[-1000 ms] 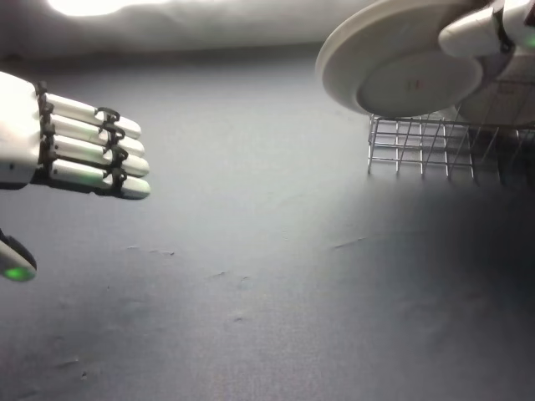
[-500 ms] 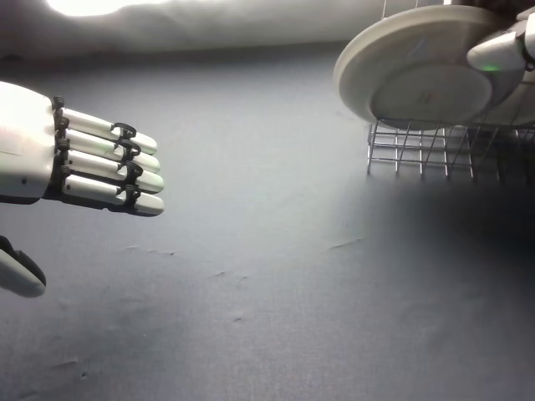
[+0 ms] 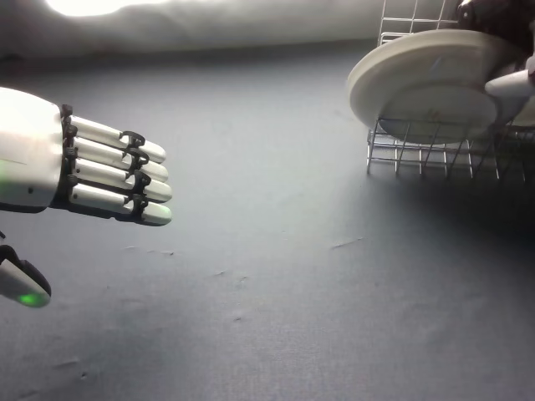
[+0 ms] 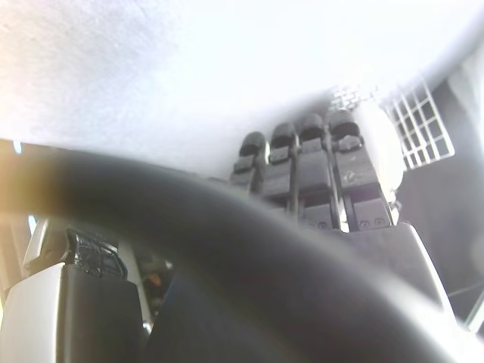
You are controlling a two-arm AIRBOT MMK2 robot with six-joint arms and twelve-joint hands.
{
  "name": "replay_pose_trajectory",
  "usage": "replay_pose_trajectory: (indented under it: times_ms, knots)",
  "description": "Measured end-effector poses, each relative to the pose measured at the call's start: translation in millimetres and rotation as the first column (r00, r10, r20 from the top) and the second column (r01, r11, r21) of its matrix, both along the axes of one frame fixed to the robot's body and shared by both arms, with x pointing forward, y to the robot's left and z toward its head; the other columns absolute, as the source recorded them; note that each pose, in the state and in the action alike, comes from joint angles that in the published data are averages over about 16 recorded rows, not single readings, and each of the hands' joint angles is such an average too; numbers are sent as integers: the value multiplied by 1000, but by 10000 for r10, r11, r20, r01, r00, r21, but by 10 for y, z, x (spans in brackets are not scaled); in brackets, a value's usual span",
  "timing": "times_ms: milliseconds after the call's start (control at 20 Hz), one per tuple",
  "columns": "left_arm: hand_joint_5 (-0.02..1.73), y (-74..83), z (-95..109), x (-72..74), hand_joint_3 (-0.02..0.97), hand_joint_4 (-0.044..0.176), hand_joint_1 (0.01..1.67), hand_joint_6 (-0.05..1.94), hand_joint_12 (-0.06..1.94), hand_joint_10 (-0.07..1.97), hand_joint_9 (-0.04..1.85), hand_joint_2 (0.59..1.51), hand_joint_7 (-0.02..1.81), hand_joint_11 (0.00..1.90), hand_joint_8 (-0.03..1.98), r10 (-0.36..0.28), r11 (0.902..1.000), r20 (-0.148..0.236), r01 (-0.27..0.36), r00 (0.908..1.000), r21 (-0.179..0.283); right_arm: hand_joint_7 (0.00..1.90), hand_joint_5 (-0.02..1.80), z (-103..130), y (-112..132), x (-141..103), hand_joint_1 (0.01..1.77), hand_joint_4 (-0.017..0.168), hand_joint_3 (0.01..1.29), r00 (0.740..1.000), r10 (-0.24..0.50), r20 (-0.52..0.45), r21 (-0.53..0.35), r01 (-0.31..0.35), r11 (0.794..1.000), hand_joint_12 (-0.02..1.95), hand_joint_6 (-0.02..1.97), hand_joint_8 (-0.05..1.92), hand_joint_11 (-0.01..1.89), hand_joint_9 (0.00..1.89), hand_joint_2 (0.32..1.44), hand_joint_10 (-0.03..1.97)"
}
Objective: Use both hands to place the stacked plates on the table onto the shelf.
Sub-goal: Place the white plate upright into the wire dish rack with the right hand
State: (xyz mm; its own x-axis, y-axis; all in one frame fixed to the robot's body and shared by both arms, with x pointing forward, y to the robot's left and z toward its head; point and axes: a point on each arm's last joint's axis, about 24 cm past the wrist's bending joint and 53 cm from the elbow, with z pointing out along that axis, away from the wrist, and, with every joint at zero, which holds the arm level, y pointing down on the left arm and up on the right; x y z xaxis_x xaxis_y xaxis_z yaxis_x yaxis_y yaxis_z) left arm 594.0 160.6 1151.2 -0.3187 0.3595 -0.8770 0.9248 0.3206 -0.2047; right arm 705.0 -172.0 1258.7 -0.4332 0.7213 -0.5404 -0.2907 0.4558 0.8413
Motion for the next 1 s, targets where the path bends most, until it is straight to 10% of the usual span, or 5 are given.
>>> replay_pose_trajectory:
  times_ms: [700, 1000]
  knots:
    - [19, -300, 30, -254, 21, 1, 19, 2, 12, 7, 20, 1159, 14, 20, 13, -554, 9979, -516, 536, 9971, -355, 612, 434, -44, 111, -115, 1085, -5, 15, 9908, 762, 1116, -1484, -592, 9871, 1478, 670, 457, 274, 438, 1084, 867]
    - [19, -406, 30, -356, 21, 1, 19, 2, 13, 6, 20, 1159, 17, 21, 13, -793, 9961, -631, 767, 9948, -426, 323, 197, 77, 266, -235, 834, -1, 15, 9607, 1642, 2237, -2473, -1070, 9630, 1099, 290, 149, 49, 176, 1072, 504]
